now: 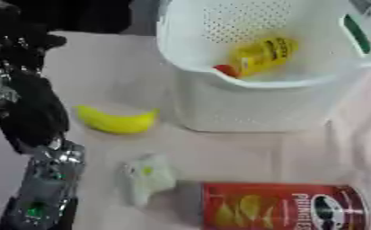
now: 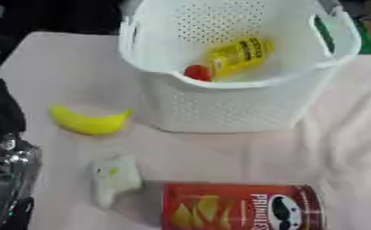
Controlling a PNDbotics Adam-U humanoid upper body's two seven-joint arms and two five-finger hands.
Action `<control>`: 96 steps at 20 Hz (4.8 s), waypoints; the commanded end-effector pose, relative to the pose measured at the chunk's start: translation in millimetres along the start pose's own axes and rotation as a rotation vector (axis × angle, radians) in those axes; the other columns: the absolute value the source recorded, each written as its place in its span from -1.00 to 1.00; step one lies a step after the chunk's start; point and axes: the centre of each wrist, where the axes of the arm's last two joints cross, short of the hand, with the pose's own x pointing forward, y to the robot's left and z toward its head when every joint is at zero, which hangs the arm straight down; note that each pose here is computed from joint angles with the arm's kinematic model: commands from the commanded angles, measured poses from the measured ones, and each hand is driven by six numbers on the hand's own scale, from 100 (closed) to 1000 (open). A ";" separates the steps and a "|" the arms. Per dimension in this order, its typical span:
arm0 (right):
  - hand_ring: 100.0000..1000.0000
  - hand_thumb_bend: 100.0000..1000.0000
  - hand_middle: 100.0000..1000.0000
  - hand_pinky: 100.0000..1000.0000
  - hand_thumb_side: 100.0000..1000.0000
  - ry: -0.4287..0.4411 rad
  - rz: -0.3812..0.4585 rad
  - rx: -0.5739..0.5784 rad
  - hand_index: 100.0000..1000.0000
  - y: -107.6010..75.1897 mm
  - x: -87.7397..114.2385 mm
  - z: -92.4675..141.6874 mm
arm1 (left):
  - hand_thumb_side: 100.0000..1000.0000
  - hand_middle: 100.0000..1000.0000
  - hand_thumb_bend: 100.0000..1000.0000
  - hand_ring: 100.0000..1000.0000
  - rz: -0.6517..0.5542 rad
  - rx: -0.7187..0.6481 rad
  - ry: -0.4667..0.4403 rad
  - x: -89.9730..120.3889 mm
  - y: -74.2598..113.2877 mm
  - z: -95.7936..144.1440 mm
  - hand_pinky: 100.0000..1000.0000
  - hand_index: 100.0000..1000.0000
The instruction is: Pick up objects on the table and place them in the box.
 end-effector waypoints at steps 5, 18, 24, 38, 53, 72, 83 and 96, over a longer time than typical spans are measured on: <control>-0.15 -1.00 -0.15 0.40 0.39 -0.026 0.008 0.019 0.30 -2.1 3.5 -7.6 | 1.00 -0.04 -1.00 -0.09 0.008 -0.008 -0.024 3.7 -1.4 -5.2 0.06 0.47; 0.23 -1.00 0.34 0.53 0.82 -0.221 0.178 0.391 0.64 -13.2 1.8 -39.3 | 1.00 0.08 -1.00 -0.01 -0.003 -0.015 -0.023 3.6 -2.3 -4.2 0.09 0.49; 0.42 -1.00 0.53 0.58 0.93 -0.275 0.259 0.599 0.79 -12.4 4.8 -49.0 | 1.00 0.52 -1.00 0.29 -0.077 -0.005 -0.035 3.4 -1.5 -4.7 0.22 0.65; 0.70 -1.00 0.77 0.70 0.99 -0.435 0.328 0.863 0.93 1.8 22.8 -83.8 | 1.00 0.79 -1.00 0.66 -0.229 0.026 -0.056 3.7 -6.3 -1.5 0.51 0.90; 0.87 -1.00 0.88 0.72 1.00 -0.680 0.421 1.127 0.96 23.1 4.1 -131.5 | 1.00 0.78 -1.00 0.66 -0.244 0.013 -0.042 4.2 -8.7 1.1 0.51 0.90; 1.00 -1.00 1.00 0.80 0.82 -0.990 0.513 1.819 1.00 56.4 -54.5 -130.5 | 1.00 0.77 -1.00 0.65 -0.222 -0.032 -0.024 4.6 -9.7 4.1 0.50 0.88; 1.00 -0.92 1.00 0.80 0.83 -1.072 0.415 1.759 1.00 131.0 -37.0 -127.4 | 1.00 0.77 -1.00 0.65 -0.218 -0.035 -0.015 4.5 -10.0 5.7 0.50 0.88; 1.00 -0.93 1.00 0.83 0.87 -1.086 0.302 1.724 1.00 183.7 -16.4 -110.3 | 1.00 0.77 -1.00 0.65 -0.197 -0.022 -0.010 5.0 -13.6 6.3 0.50 0.88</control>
